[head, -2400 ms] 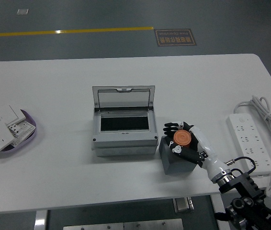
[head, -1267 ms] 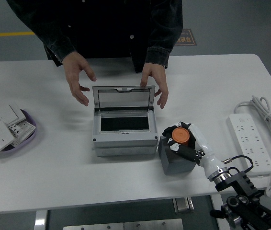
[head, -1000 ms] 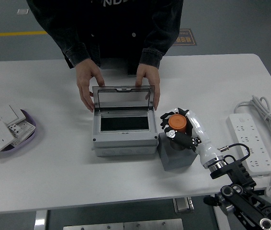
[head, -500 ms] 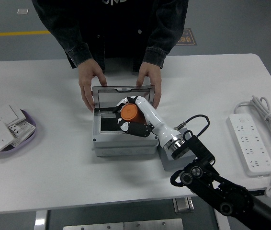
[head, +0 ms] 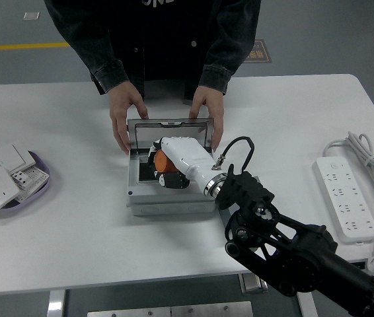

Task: Pick up the cylinder from the cube,place it in the box,flap close box

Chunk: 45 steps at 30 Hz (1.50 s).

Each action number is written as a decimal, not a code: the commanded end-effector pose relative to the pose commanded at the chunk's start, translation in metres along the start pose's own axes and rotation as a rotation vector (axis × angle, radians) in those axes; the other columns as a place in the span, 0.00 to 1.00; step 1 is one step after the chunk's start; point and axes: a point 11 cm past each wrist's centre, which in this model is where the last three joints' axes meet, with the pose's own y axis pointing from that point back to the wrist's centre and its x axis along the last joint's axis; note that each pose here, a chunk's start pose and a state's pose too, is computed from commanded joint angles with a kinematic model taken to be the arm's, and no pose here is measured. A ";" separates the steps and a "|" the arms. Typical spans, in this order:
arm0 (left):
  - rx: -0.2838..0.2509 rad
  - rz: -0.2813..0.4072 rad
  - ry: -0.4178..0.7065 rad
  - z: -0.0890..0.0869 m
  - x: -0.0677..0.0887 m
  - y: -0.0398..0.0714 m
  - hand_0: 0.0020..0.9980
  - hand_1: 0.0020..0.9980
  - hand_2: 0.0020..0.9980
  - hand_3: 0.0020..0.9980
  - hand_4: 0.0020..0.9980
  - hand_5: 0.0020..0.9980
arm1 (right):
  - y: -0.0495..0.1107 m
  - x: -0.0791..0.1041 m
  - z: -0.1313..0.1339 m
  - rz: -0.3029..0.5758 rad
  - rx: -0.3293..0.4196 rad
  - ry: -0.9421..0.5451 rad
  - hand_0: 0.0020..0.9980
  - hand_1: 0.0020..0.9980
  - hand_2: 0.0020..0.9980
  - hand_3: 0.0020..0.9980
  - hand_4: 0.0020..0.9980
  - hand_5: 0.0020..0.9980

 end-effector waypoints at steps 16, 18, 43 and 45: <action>-0.003 0.002 -0.003 0.002 0.001 0.000 0.64 0.67 0.58 0.65 0.73 0.36 | -0.003 0.003 0.001 0.029 -0.007 0.085 0.72 0.67 0.66 0.69 0.70 0.33; -0.003 0.002 -0.004 0.002 0.001 0.000 0.64 0.67 0.58 0.65 0.73 0.36 | -0.003 0.002 0.001 0.026 -0.006 0.086 0.72 0.67 0.66 0.69 0.70 0.33; -0.011 -0.003 -0.014 0.001 0.000 0.000 0.64 0.67 0.58 0.65 0.73 0.36 | 0.000 0.077 0.004 0.161 0.164 -0.318 0.68 0.64 0.65 0.68 0.77 0.40; -0.013 -0.001 -0.016 0.002 0.001 0.000 0.64 0.67 0.58 0.65 0.73 0.36 | -0.007 0.089 0.010 0.171 0.146 -0.331 0.68 0.64 0.65 0.68 0.77 0.40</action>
